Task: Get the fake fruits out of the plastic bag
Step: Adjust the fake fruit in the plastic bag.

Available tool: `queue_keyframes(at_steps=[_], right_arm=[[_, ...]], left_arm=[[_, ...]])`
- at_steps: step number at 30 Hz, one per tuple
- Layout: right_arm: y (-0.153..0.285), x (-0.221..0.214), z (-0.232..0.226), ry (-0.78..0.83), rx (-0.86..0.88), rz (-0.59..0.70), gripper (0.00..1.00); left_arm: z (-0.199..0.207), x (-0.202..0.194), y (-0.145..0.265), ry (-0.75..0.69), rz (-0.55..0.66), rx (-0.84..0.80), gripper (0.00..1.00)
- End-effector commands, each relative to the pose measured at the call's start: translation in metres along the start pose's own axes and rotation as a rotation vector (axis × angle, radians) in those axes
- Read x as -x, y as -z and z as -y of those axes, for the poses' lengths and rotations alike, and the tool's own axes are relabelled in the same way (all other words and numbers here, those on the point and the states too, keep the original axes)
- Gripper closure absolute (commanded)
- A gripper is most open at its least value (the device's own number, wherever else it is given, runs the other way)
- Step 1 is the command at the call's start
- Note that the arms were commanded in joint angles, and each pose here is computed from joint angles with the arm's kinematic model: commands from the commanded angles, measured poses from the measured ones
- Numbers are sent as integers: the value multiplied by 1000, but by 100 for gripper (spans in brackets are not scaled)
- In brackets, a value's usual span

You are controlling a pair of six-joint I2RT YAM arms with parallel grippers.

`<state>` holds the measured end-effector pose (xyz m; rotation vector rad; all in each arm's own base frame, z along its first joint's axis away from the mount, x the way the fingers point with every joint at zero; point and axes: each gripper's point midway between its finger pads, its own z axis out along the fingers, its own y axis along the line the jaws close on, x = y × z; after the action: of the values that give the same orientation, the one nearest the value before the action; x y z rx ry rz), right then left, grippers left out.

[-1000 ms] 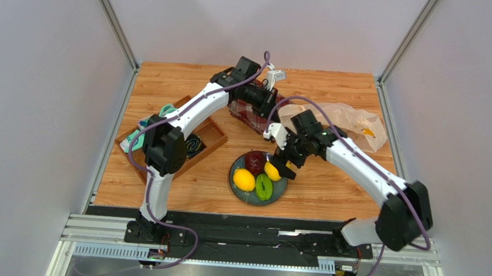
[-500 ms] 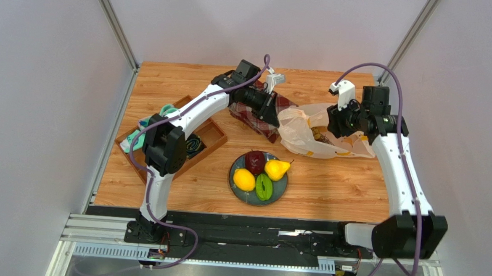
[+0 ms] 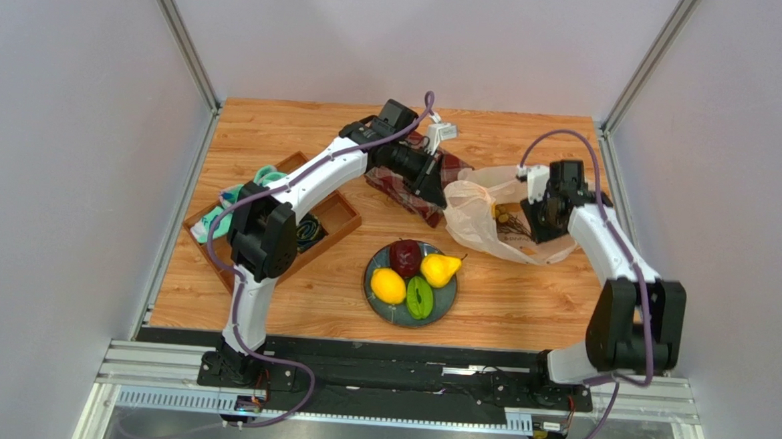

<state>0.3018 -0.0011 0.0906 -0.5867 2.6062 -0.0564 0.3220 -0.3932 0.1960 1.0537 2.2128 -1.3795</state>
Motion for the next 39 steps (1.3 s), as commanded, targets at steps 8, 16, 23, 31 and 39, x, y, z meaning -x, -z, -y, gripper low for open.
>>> queue_keyframes(at_steps=[8, 16, 23, 31, 39], right_arm=[[-39, 95, -4, -286, 274, 58, 43], [-47, 114, -21, -320, 405, 61, 37], [-70, 100, -52, -266, 467, 7, 21], [-31, 64, -39, -127, 327, 6, 67], [49, 59, -18, 101, 159, 146, 73]], left_arm=[[60, -6, 8, -254, -23, -37, 100], [72, 8, 22, -303, 15, -14, 100], [69, 15, 33, -279, 47, -8, 100], [51, 18, 39, -257, 61, 27, 100], [36, 4, 33, -225, 35, 39, 100]])
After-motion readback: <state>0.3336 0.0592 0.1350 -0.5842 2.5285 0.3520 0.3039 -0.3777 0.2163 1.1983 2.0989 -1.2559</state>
